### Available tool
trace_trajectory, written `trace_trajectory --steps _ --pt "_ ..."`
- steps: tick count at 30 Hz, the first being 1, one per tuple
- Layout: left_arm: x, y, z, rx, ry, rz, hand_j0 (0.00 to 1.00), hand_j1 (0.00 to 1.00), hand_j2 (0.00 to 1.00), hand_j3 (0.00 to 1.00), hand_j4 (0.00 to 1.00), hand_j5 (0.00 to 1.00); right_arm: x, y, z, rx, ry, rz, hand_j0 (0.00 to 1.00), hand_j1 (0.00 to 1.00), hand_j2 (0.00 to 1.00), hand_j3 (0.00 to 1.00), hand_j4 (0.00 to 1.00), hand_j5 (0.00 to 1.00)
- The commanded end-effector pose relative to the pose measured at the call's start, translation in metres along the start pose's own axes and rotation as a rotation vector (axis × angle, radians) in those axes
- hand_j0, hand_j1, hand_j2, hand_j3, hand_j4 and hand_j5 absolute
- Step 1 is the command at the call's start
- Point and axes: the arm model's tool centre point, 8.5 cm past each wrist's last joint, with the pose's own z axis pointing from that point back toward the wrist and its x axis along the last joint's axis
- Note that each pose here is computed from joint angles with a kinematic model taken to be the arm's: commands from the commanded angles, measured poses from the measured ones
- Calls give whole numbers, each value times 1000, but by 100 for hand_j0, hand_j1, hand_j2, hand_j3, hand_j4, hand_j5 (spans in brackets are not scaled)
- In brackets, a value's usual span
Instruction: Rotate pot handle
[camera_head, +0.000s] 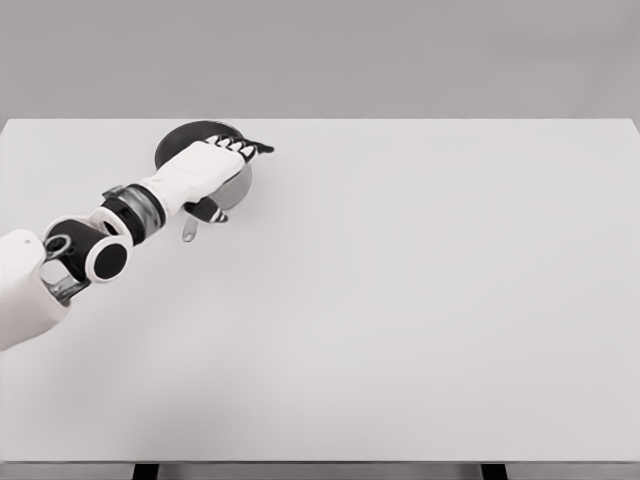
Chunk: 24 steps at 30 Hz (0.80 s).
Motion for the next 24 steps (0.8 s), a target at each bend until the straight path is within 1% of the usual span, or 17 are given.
trace_trajectory --steps 1,13,15,17,19,24 --pt "-3 3 1 8 6 -3 100 100 100 100 100 100 0 0 0 0 0 0 100 100 100 100 100 100" --pt "-4 2 1 5 9 -5 100 100 100 100 100 100 0 0 0 0 0 0 100 100 100 100 100 100" --pt "-4 1 0 4 11 -4 100 100 100 100 100 100 0 0 0 0 0 0 100 100 100 100 100 100" --pt "-7 -6 1 -7 21 6 100 100 100 100 100 100 0 0 0 0 0 0 100 100 100 100 100 100" --pt "-8 -8 1 -6 24 15 100 100 100 100 100 100 0 0 0 0 0 0 100 100 100 100 100 100" --pt "-7 -7 1 -3 24 10 100 100 100 100 100 100 0 0 0 0 0 0 100 100 100 100 100 100"
